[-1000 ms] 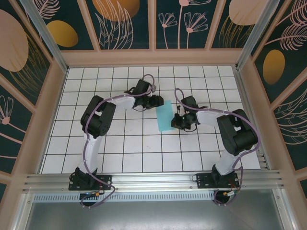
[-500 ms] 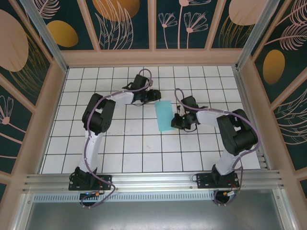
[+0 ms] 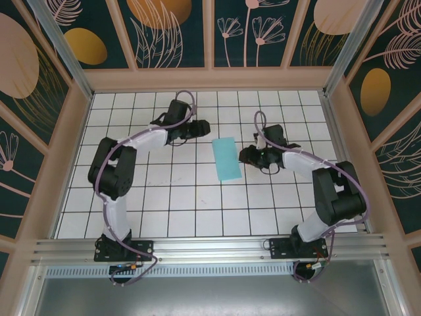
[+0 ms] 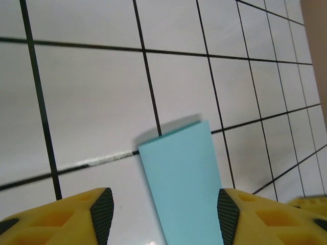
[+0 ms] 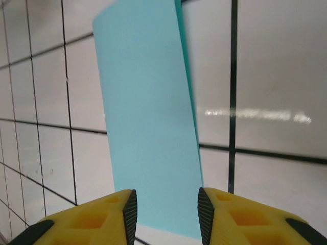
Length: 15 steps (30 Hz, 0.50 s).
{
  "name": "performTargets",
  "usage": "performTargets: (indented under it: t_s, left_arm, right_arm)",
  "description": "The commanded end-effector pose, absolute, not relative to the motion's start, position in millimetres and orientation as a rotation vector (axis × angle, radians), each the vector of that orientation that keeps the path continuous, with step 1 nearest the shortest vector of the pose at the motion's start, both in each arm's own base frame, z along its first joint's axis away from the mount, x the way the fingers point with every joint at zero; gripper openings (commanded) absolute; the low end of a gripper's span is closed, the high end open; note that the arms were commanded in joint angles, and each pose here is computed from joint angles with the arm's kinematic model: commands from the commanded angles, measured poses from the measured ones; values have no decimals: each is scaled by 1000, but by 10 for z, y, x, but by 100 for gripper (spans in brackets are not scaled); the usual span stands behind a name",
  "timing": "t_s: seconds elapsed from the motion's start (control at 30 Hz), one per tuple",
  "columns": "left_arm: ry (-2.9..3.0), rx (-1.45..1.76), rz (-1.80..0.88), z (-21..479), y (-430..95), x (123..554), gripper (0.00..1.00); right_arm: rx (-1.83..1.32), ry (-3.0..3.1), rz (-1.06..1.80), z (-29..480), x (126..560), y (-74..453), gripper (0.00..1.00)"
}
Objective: Fold a paper plane with a square sheet of paper (fold left side to right side)
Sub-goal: First fold the square sheet of paper in half at the center of the table, then fold the triangle a second time at the center of the table.
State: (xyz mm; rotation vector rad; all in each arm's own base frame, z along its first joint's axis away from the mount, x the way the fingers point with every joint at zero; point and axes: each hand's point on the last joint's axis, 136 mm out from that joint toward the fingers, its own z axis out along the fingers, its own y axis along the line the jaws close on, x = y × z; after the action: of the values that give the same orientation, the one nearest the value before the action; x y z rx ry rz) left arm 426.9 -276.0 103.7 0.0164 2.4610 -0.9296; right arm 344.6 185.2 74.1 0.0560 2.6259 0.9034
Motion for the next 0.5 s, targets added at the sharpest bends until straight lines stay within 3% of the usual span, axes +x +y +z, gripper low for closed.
performTargets:
  t_s: [0.0, 0.23, 0.33, 0.47]
  left_arm:
    - [2472, 35, -1002, 976, -2839, 3995, 59]
    - [2518, 84, -983, 821, -2945, 3636, 59]
    - [2523, 85, -989, 791, -2971, 3599, 59]
    - [2529, 86, -985, 771, -2983, 3598, 60]
  right_arm:
    - [-48, 2599, 930, 744, 3635, 1961, 47]
    - [-99, 2569, 928, 684, 4106, 2111, 51]
    - [-119, 2546, 911, 661, 4314, 2146, 57]
    - [-136, 2551, 925, 553, 4485, 2203, 58]
